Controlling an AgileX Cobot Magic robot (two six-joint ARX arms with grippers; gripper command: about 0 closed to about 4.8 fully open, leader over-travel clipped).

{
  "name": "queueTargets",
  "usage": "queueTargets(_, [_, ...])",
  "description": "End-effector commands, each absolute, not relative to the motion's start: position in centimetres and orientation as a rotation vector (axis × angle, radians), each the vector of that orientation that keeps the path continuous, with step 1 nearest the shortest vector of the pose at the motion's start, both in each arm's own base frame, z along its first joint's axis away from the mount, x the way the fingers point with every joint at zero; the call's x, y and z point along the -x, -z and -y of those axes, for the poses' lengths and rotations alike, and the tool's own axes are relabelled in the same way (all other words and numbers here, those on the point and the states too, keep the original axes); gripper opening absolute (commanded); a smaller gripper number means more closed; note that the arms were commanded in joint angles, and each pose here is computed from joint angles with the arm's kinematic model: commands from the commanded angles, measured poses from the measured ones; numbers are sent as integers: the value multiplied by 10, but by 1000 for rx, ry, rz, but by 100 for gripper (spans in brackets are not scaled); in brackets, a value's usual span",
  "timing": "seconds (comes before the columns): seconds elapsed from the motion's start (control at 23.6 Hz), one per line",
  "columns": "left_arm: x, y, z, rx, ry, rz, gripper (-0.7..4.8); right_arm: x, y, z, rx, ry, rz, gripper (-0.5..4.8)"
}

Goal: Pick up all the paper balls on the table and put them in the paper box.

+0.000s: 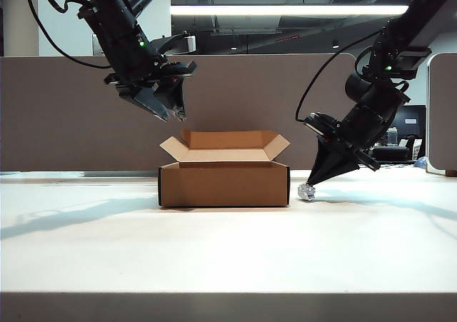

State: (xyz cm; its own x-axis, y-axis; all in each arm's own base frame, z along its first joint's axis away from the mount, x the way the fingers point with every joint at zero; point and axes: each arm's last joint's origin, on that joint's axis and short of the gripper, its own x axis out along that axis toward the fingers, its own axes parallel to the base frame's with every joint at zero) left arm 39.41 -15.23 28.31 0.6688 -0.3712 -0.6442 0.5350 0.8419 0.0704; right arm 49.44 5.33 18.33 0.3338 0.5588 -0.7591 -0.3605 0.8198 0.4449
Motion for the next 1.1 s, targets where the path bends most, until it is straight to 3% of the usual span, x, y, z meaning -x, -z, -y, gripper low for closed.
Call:
queueTargets(0.04, [-394,-288,152,-264,514,-642,183,-497,-189,-53,-159,-578,-1036,-9])
queueTargets(0.38, [-394,-291,152,-262,515,-631,183,-497,-241,-47,-124,-546,-930,-9])
queueTargets(0.63, [-392,-293,152,-258,514,-625,183,-483,-309,-83,-190,-813,-755,-9])
queueTargets(0.89, [-392,-294,152,-258,514,-624,183,-471,-300,-144,-111,-937,-783,-8])
queueTargets(0.97, [-392,-295,152,-258,514,-622,183,-470,-290,-159,-45,-911,-802,45])
queueTargets(1.1, [-391,-296,151,-258,513,-620,183,-467,-285,-170,58,-821,-823,236])
